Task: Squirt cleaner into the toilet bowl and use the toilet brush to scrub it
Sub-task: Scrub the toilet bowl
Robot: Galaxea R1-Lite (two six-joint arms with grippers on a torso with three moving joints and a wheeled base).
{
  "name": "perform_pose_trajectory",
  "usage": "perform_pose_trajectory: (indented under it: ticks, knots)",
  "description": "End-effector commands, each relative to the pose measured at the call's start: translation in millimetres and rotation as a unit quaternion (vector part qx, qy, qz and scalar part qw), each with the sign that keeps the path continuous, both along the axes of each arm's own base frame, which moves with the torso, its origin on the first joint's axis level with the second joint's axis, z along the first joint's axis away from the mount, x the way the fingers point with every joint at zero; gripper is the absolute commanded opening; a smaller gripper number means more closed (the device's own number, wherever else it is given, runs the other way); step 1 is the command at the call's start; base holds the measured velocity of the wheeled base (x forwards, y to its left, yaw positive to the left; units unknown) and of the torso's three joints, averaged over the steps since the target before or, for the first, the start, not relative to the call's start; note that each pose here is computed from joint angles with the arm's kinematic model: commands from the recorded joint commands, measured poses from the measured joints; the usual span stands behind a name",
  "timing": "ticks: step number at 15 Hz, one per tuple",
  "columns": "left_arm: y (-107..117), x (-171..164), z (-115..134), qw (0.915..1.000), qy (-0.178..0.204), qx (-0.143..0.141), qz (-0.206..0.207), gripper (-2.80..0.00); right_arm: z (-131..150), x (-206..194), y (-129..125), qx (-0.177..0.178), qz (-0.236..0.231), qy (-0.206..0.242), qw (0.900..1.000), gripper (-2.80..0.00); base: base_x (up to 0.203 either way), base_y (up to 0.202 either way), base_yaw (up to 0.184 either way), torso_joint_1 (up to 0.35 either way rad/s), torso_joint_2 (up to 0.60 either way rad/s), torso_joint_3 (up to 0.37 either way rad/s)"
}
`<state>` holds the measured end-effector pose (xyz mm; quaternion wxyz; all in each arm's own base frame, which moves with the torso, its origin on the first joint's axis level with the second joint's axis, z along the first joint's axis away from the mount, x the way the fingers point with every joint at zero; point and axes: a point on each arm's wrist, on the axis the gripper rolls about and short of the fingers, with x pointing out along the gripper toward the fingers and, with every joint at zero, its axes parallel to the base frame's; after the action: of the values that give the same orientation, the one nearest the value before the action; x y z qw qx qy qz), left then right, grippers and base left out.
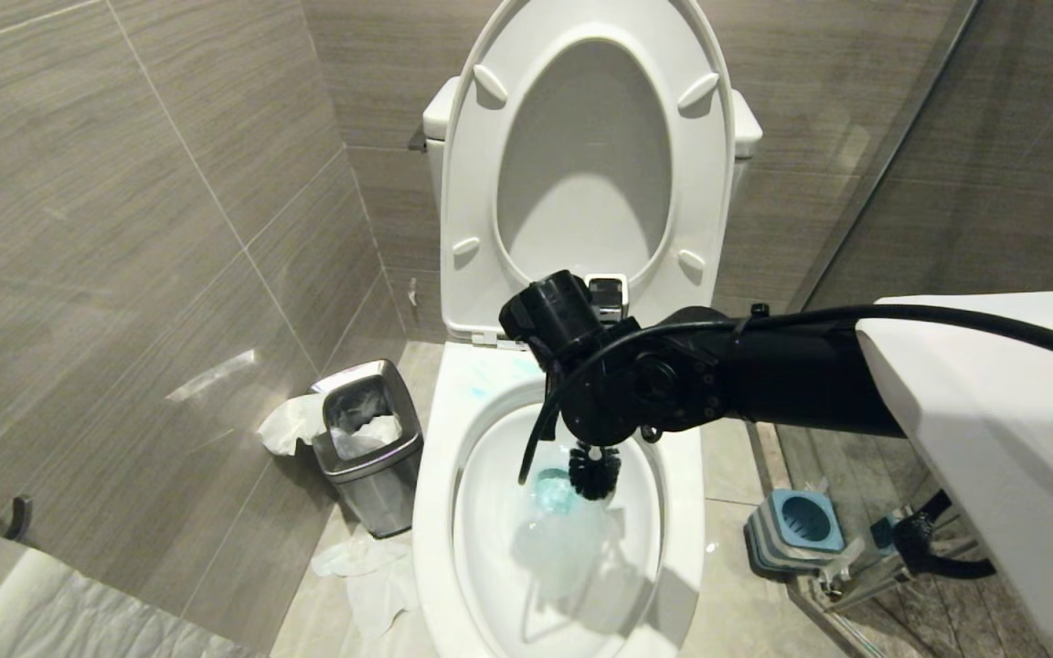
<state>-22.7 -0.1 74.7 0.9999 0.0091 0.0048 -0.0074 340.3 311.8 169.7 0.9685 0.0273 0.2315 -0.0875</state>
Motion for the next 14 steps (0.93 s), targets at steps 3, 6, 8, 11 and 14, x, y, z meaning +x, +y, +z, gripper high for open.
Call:
perform_pose_trajectory:
  ticks: [3, 6, 8, 11, 14]
  knots:
    - [0, 0, 0, 1.0, 0.001, 0.0, 0.0, -2.8, -10, 21, 10, -0.019, 0.018, -0.03, 0.999, -2.8, 0.0, 0.0, 0.0, 0.0, 0.0, 0.0]
    - [0, 0, 0, 1.0, 0.0, -0.001, 0.0, -2.8, -14, 23, 27, -0.01, 0.059, -0.061, 0.996, -2.8, 0.0, 0.0, 0.0, 0.0, 0.0, 0.0]
    - [0, 0, 0, 1.0, 0.0, -0.001, 0.0, -2.8, -17, 18, 36, -0.006, 0.072, -0.065, 0.995, -2.8, 0.0, 0.0, 0.0, 0.0, 0.0, 0.0]
    - [0, 0, 0, 1.0, 0.0, -0.001, 0.0, -2.8, -19, 3, 52, 0.003, 0.096, -0.064, 0.993, -2.8, 0.0, 0.0, 0.0, 0.0, 0.0, 0.0]
    - [0, 0, 0, 1.0, 0.0, -0.001, 0.0, -2.8, -10, -20, 68, 0.011, 0.123, -0.07, 0.99, -2.8, 0.0, 0.0, 0.0, 0.0, 0.0, 0.0]
